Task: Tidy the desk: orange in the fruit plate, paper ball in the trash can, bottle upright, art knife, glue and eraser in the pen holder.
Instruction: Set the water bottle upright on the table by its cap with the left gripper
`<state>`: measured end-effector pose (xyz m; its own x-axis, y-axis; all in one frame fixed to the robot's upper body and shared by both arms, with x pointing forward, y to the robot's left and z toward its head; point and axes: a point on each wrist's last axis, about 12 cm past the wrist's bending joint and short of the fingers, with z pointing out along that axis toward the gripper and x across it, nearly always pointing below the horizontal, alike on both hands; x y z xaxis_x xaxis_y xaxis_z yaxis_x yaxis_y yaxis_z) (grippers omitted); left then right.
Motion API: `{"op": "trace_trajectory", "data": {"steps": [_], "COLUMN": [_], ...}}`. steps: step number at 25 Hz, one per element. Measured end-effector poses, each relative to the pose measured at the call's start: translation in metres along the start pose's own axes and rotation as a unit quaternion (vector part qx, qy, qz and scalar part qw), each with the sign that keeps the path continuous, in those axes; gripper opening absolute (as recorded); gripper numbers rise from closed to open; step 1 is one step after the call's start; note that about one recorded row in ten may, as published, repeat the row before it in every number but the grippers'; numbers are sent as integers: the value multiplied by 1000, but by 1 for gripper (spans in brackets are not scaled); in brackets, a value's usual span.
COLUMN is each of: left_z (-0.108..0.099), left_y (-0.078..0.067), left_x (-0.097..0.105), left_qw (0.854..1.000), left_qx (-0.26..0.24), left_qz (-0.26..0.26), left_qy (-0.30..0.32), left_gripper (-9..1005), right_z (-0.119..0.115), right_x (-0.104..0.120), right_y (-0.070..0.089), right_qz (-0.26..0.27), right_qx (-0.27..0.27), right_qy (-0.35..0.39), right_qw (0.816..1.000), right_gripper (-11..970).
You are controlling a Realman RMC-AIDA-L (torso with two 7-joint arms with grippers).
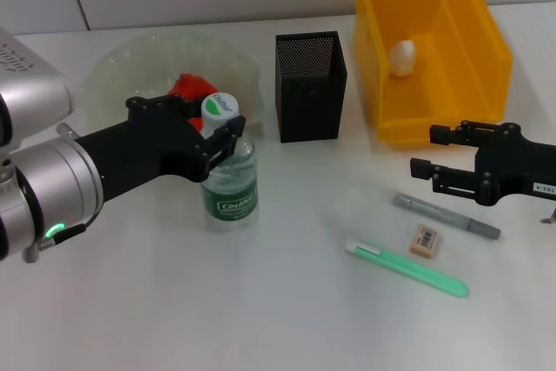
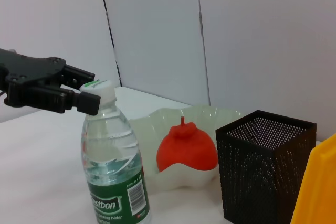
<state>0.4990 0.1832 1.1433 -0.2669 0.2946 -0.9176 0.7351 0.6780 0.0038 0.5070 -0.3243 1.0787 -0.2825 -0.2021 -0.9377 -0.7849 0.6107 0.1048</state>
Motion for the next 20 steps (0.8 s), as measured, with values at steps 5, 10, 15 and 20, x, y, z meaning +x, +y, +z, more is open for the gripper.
{"op": "trace_trajectory", "data": {"steps": [5, 10, 15, 20], "left_z": [-3, -6, -7, -11], "left_y": [0, -1, -1, 0], "left_x": [0, -1, -2, -1], "left_qw": [1000, 1000, 1000, 1000], "left_qx": [-4, -4, -4, -11], "left_qz": [1, 7, 8, 4], "left_qy": [-1, -3, -5, -5], "left_gripper": [468, 475, 482, 489], "right_z": [0, 0, 0, 1], "right_x": [0, -1, -1, 0], "right_y": [0, 0, -1, -1], "right_qz": [0, 0, 0, 1], "right_qx": [0, 0, 2, 5], "right_qy": [0, 0, 0, 1], "right_qw": [1000, 1000, 1000, 1000], "right_gripper": [570, 569, 568, 566]}}
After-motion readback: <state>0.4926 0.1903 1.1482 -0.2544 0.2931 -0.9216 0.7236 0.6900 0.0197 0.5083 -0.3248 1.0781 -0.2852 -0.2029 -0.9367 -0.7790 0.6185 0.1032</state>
